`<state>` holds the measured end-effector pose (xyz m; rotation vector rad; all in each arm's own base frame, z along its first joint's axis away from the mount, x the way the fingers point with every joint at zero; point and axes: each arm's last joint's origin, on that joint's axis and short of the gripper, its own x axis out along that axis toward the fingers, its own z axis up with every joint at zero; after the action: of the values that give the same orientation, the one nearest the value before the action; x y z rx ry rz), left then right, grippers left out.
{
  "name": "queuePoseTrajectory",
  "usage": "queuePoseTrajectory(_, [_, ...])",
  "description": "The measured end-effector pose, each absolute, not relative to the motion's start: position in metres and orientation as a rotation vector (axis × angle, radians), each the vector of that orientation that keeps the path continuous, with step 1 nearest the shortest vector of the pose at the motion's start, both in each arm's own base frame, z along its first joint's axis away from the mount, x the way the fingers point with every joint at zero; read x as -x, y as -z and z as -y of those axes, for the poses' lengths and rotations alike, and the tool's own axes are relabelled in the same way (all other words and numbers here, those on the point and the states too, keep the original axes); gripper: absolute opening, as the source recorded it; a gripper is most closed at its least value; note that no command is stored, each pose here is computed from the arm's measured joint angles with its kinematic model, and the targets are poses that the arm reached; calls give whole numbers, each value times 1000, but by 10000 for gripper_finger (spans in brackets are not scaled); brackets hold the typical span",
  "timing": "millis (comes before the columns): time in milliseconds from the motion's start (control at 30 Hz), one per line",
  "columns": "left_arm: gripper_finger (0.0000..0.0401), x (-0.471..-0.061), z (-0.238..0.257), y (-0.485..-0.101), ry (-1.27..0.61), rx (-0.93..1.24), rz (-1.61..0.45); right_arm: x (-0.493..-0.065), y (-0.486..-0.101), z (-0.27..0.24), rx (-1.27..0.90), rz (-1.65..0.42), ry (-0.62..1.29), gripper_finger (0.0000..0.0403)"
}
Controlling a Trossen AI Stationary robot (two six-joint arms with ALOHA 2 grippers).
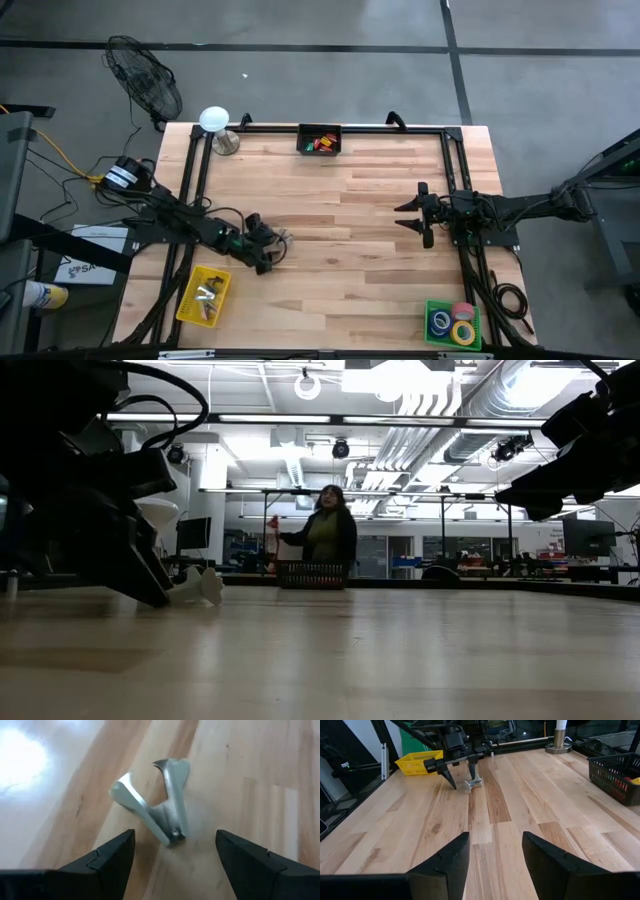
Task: Pick and place Stapler, Stapler remover, tape
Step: Put the gray staple remover into the yellow bin
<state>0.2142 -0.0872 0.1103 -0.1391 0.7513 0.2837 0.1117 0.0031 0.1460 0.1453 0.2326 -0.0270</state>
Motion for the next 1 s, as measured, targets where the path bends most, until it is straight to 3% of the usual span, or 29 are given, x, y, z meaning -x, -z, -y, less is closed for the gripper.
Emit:
queuePoseTrajectory(867, [271, -229, 89, -89, -425, 129, -619, -112, -146, -3, -145, -233, 27, 173])
queuePoseTrajectory(1000, [254, -229, 89, -89, -432, 123, -615, -112, -146, -3, -145, -233, 27, 173])
